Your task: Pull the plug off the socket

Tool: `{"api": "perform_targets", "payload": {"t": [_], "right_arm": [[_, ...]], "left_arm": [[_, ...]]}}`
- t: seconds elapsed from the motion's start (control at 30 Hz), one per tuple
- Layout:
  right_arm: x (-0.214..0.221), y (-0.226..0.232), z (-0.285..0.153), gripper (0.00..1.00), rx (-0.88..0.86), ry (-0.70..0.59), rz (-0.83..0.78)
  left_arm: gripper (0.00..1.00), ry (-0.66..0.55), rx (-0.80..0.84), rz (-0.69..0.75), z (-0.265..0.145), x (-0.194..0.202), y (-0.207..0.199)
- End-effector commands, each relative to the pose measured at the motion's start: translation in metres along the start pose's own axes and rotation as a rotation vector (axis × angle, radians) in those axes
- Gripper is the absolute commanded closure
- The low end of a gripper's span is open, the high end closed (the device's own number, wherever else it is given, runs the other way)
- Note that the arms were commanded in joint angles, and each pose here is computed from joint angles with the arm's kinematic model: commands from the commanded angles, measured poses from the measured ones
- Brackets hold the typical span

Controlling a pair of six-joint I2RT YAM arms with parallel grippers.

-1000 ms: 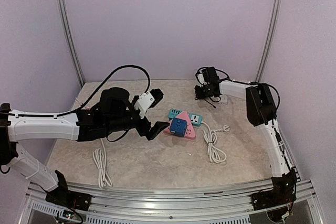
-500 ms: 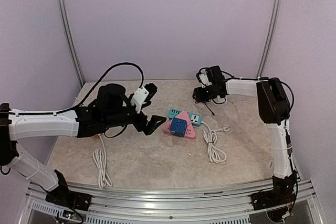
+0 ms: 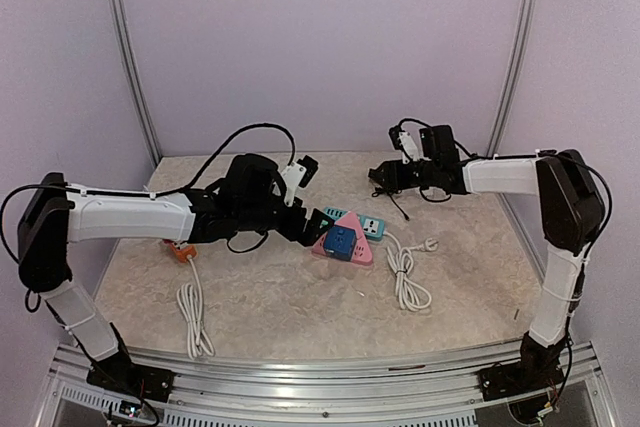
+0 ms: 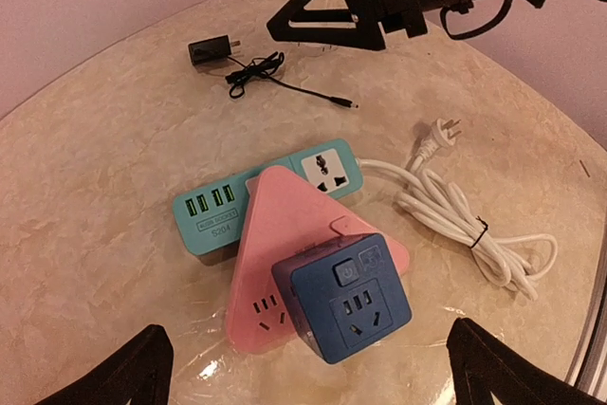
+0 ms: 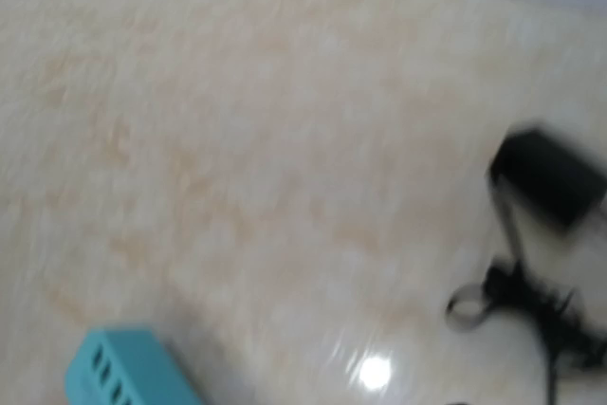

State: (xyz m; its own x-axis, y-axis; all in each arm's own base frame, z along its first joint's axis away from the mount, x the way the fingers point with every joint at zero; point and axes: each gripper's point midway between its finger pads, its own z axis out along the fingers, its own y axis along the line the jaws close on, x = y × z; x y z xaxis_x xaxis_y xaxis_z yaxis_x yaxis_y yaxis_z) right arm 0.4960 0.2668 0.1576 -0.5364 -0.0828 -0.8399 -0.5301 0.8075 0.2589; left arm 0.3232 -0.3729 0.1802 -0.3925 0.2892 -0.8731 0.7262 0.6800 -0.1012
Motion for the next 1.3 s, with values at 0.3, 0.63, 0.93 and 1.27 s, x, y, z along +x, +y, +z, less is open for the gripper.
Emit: {"api": "perform_targets", "payload": {"t": [0.3, 0.63, 0.93, 1.27], "right_arm": [[0.050, 0.029, -0.012, 0.40, -0.151, -0.068, 0.119], [0.075, 0.035, -0.005, 0.40, -0.180, -0.052, 0.141], [0.078, 0.055, -0.008, 0.40, -0.206, -0.034, 0.106], [0.095, 0.093, 0.002, 0.40, -0.155, 0.060, -0.023]], "left_arm": [[0.01, 0.180, -0.045, -0.025, 0.069, 0.033, -0.031], [0.05, 0.303, -0.137, 0.007, 0.096, 0.071, -0.029], [0.42, 0.330, -0.216, 0.028, 0.083, 0.078, -0.009], [0.58, 0.308, -0.217, 0.017, 0.048, 0.079, -0.007]]}}
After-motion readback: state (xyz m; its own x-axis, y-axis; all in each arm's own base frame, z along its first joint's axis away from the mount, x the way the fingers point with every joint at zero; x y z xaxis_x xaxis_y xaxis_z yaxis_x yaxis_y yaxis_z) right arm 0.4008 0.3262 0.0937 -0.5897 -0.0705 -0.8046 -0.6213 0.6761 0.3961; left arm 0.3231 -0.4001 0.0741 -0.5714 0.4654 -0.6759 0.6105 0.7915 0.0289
